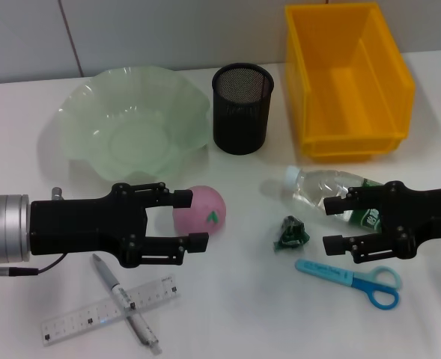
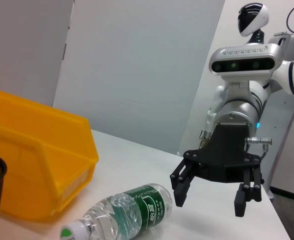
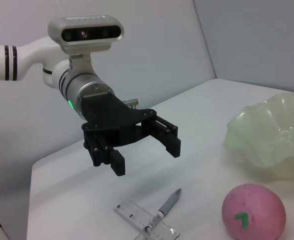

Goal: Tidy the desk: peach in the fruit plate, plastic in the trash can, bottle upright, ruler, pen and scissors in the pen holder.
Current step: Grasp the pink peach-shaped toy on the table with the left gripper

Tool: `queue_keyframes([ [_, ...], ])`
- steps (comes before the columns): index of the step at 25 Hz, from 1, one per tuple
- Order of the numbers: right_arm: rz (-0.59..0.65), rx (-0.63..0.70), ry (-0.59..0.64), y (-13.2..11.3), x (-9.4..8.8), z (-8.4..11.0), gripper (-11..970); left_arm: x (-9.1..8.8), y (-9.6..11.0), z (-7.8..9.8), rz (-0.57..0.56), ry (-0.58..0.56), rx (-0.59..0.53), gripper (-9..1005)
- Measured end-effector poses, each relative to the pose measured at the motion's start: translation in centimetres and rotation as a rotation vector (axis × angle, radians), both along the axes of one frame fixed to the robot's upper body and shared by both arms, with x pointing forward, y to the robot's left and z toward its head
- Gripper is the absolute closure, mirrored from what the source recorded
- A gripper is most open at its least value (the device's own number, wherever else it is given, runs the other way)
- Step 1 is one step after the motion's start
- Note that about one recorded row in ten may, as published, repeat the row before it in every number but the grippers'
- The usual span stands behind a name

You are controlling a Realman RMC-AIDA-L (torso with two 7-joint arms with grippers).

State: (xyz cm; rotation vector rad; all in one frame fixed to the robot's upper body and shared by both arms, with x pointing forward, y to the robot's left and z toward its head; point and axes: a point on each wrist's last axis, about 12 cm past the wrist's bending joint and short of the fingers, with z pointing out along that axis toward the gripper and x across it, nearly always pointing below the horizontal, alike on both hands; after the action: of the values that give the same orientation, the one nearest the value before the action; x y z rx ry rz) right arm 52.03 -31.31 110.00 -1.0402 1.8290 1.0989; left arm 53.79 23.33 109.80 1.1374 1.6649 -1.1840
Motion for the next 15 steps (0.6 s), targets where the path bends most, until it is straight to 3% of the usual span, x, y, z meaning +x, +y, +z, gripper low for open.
queue_keyframes([
  [15,0.003,-0.001,0.007,-0.18,-0.10,0.07,194,0.01,-0.01,-0.03,0.004,0.002,0.000,212],
])
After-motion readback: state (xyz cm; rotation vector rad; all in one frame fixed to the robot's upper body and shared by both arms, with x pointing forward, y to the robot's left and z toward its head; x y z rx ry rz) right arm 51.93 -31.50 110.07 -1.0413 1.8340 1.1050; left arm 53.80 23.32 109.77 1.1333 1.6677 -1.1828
